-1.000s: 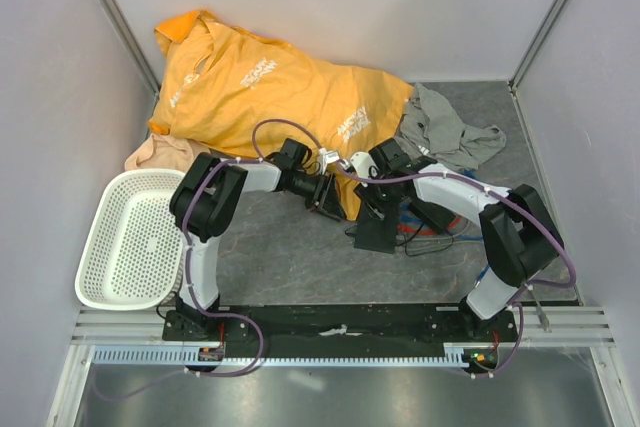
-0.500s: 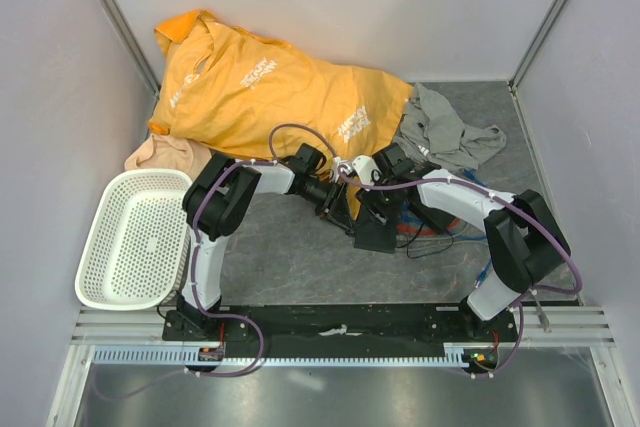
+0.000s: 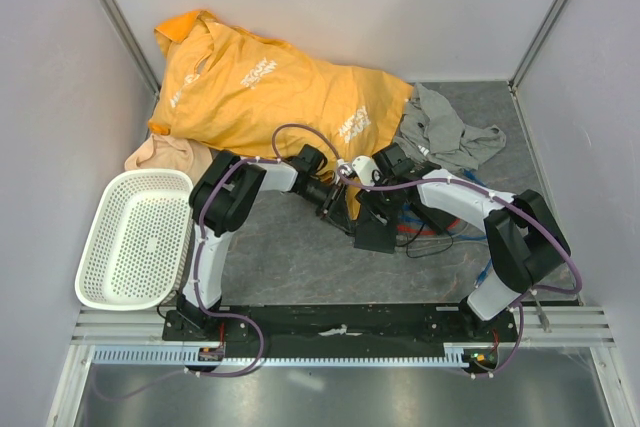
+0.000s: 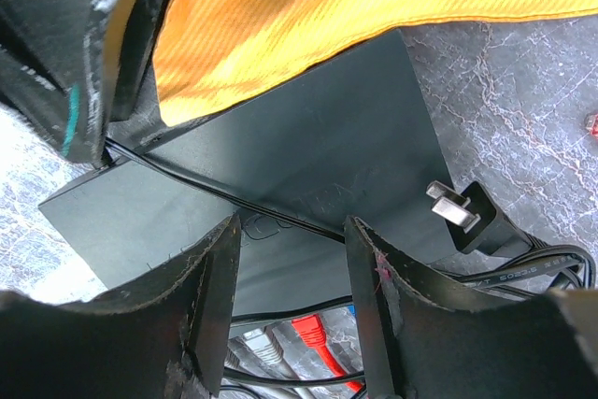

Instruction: Pull the plug from the switch port

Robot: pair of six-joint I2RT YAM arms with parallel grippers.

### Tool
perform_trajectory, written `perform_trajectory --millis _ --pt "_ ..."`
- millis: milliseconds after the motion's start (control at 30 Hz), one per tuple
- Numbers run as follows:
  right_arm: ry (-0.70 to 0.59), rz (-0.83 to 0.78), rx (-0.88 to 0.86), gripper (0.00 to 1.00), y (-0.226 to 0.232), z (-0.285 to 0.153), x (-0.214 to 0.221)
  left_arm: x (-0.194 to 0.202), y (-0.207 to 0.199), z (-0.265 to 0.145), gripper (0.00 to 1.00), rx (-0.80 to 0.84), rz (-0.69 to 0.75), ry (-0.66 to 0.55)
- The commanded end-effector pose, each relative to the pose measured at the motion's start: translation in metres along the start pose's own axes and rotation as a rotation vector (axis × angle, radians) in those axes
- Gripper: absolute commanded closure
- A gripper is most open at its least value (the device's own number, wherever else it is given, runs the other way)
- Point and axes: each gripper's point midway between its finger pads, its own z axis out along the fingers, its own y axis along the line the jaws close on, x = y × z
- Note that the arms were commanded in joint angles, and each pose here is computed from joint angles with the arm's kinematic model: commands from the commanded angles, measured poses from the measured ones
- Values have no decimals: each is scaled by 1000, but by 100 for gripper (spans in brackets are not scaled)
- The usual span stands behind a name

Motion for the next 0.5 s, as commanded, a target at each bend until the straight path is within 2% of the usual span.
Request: perform_trajectory --millis 0,467 --pt "-5 -3 27 43 -8 -3 -8 13 1 6 62 10 28 49" --pt "-9 7 22 39 -9 1 -15 11 0 7 64 -8 41 50"
